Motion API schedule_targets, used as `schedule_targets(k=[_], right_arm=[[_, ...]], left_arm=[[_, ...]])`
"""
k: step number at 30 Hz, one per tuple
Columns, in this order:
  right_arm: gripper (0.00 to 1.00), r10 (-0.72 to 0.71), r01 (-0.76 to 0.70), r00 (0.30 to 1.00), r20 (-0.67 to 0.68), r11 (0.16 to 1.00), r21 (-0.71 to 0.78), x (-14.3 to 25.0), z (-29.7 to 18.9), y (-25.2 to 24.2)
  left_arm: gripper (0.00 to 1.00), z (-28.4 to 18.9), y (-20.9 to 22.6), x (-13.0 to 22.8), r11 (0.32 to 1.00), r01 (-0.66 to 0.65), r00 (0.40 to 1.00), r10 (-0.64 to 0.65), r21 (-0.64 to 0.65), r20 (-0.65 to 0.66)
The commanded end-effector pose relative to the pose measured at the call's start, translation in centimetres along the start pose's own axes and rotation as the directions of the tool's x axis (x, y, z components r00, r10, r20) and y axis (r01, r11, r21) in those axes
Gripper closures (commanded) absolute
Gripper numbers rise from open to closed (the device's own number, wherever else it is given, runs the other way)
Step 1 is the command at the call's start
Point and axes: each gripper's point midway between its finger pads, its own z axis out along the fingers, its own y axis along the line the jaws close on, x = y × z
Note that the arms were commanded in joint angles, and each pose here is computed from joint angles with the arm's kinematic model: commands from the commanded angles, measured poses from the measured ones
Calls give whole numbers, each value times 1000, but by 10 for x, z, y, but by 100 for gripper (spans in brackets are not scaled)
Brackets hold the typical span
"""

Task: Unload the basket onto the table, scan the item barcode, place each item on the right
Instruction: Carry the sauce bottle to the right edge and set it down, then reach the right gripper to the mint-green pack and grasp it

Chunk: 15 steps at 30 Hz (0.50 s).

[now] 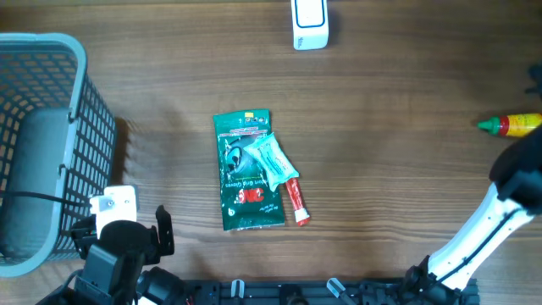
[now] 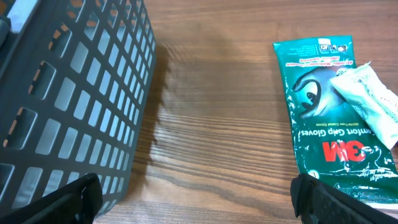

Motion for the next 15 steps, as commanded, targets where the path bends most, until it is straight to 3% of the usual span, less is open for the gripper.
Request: schedule_targets(k=[1,2,4,6,7,11,15], right_arm=[[0,19,-105,977,-212,911,-399,36,-129,48],[0,-99,-53,955,-279,871,-488,66,-154,62],[0,-427,130,861,-276,710,-693,128,-200,90],[0,-730,321,671,-128,442,-837,198,-239,100],[0,-807,386,586,-78,362,-848,225,-247,95],[0,-981,626,183,58,71,-777,345,-262,56],[0,-994,755,-19,106,-84,-650,440,-259,27]], left_arm=[[0,-1,1,-1,1000,5,1000,-5,0,8],[0,-1,1,-1,1000,5,1000,-5,0,8],[0,-1,1,-1,1000,5,1000,-5,0,8],[0,-1,1,-1,1000,5,1000,-5,0,8],[0,-1,1,-1,1000,5,1000,-5,0,8],[0,-1,1,-1,1000,5,1000,-5,0,8],[0,-1,1,-1,1000,5,1000,-5,0,8]])
